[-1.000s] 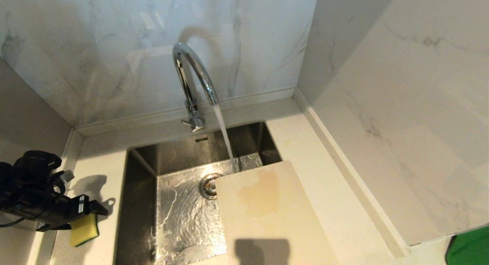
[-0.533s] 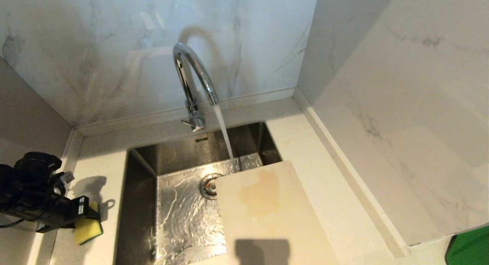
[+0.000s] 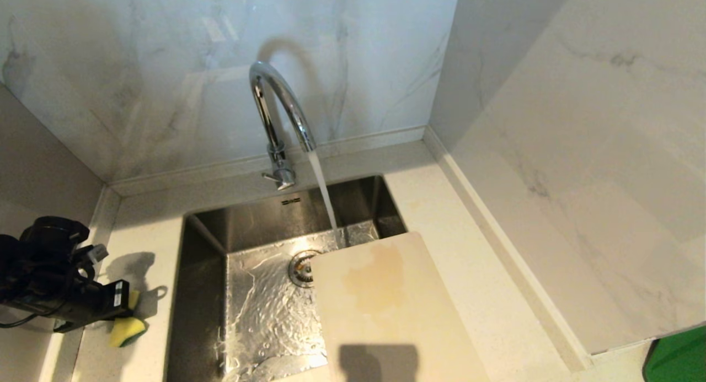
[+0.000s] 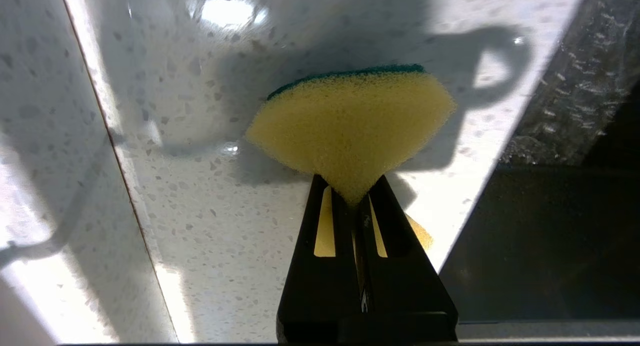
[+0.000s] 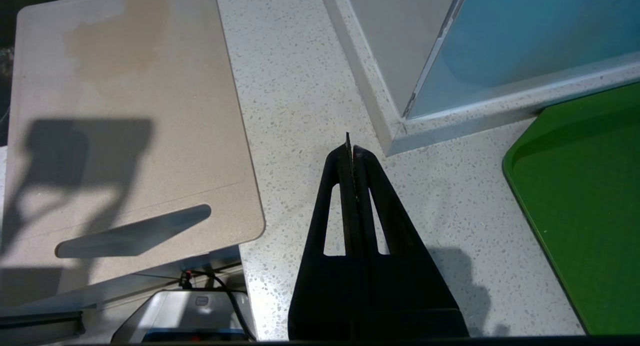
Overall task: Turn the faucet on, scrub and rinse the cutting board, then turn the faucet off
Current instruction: Pick up the cleaning cloth, then pick up the cutting board
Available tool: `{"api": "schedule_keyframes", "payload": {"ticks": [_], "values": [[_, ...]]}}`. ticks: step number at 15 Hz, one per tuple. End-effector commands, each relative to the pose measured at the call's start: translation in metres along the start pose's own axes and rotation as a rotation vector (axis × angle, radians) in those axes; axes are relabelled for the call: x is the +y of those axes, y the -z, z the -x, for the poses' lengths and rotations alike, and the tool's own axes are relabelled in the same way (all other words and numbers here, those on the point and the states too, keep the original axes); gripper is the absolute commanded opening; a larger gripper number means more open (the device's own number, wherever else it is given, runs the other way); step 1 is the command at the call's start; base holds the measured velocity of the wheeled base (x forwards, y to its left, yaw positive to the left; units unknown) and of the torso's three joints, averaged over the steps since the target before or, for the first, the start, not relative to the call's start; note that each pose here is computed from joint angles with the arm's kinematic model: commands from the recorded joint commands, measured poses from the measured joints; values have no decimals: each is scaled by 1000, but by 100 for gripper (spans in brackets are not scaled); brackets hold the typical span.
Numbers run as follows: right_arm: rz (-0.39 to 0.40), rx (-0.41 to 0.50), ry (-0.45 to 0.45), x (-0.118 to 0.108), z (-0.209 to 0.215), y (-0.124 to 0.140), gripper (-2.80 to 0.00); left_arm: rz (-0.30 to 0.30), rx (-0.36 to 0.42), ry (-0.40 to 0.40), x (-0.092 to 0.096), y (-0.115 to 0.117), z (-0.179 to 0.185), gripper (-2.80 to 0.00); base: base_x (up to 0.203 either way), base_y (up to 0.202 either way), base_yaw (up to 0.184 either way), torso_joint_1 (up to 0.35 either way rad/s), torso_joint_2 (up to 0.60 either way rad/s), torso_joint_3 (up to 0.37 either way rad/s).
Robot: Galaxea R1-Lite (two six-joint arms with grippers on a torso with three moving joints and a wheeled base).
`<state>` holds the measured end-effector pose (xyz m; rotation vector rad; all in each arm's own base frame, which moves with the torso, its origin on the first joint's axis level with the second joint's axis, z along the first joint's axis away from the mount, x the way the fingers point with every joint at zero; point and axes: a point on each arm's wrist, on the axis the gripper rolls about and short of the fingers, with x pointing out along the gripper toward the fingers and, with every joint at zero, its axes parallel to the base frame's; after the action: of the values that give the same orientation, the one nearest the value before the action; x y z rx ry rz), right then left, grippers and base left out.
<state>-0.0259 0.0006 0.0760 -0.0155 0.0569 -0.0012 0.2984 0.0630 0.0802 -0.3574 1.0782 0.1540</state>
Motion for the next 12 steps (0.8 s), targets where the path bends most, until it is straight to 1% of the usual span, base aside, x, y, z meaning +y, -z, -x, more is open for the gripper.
{"api": "schedule_keyframes", "payload": {"ticks": [1,4,7,9,10,12], "values": [[1,0,0,0,0,0,-280,-36,-42,13,-6,-5,13,-280,0,0,0,0,0,0],[1,-2,-2,0,0,0,-280,-112,-96,41,-17,-15,41,-280,0,0,0,0,0,0],[1,-1,0,0,0,0,-280,-225,-116,77,-29,-17,78,-280,0,0,0,0,0,0],[1,0,1,0,0,0,-280,-302,-155,100,-39,-13,98,-280,0,0,0,0,0,0],[1,-2,1,0,0,0,-280,-331,-174,113,-45,-9,108,-280,0,0,0,0,0,0],[1,-1,-1,0,0,0,-280,-369,-204,134,-54,0,125,-280,0,0,0,0,0,0]]}}
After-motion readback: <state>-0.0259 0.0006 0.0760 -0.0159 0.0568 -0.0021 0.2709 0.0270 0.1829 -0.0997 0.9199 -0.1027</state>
